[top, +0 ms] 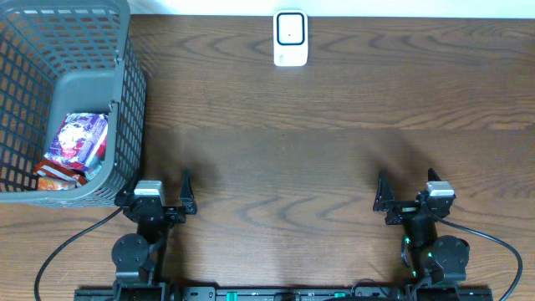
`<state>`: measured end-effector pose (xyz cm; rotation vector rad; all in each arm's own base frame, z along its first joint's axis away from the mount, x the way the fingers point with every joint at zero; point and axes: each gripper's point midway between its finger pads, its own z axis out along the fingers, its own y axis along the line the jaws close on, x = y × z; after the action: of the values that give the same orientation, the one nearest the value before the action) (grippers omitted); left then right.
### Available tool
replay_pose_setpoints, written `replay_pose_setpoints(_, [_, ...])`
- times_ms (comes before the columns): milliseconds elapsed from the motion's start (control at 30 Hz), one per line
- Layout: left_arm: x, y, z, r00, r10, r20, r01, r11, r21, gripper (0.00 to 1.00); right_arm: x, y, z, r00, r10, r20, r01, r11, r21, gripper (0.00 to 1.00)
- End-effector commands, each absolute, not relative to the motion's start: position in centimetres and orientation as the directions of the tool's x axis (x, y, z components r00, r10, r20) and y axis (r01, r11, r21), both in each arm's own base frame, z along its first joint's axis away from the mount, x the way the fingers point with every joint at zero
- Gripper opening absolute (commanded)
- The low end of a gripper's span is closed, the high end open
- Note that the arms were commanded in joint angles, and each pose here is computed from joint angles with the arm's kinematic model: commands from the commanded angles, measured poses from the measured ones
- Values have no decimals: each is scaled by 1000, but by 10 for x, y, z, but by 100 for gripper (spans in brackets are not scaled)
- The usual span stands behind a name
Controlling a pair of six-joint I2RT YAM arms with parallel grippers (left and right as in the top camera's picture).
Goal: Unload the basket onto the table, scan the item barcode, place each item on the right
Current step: 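Reach the left gripper into the basket and grasp the purple box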
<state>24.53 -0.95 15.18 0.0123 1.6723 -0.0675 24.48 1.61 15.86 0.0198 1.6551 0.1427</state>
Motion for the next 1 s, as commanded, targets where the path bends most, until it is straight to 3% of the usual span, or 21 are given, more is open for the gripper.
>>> replay_pose_setpoints(0, [244, -13, 143, -129, -17, -991, 71, 997, -27, 98, 245, 17, 157, -91, 89, -992, -77, 992, 96, 99])
replay_pose_setpoints(133, [237, -55, 150, -156, -165, -974, 292, 934, -205, 98, 245, 17, 157, -91, 89, -992, -78, 992, 97, 99])
replay_pose_setpoints(267, [215, -100, 182, -159, -265, -951, 560, 769, -308, 98, 245, 17, 157, -91, 89, -992, -77, 992, 96, 99])
replay_pose_setpoints(367, [204, -111, 208, -62, -261, -963, 653, 720, -237, 98, 245, 17, 157, -91, 89, -992, -77, 992, 96, 99])
replay_pose_setpoints(467, [186, -117, 251, 127, -265, -956, 724, 684, -93, 98, 245, 17, 157, -91, 89, -992, -77, 992, 96, 99])
replay_pose_setpoints(567, [169, -115, 290, 293, -276, -915, 723, 691, 23, 98, 245, 17, 157, -91, 89, -992, -77, 992, 96, 99])
replay_pose_setpoints(767, [158, -95, 349, 454, -292, -842, 619, 783, 62, 98, 245, 17, 157, -91, 89, -992, -77, 992, 96, 99])
replay_pose_setpoints(967, [167, -62, 424, 627, -90, -774, 333, 929, 162, 98, 245, 17, 157, -91, 89, -992, -77, 992, 96, 99])
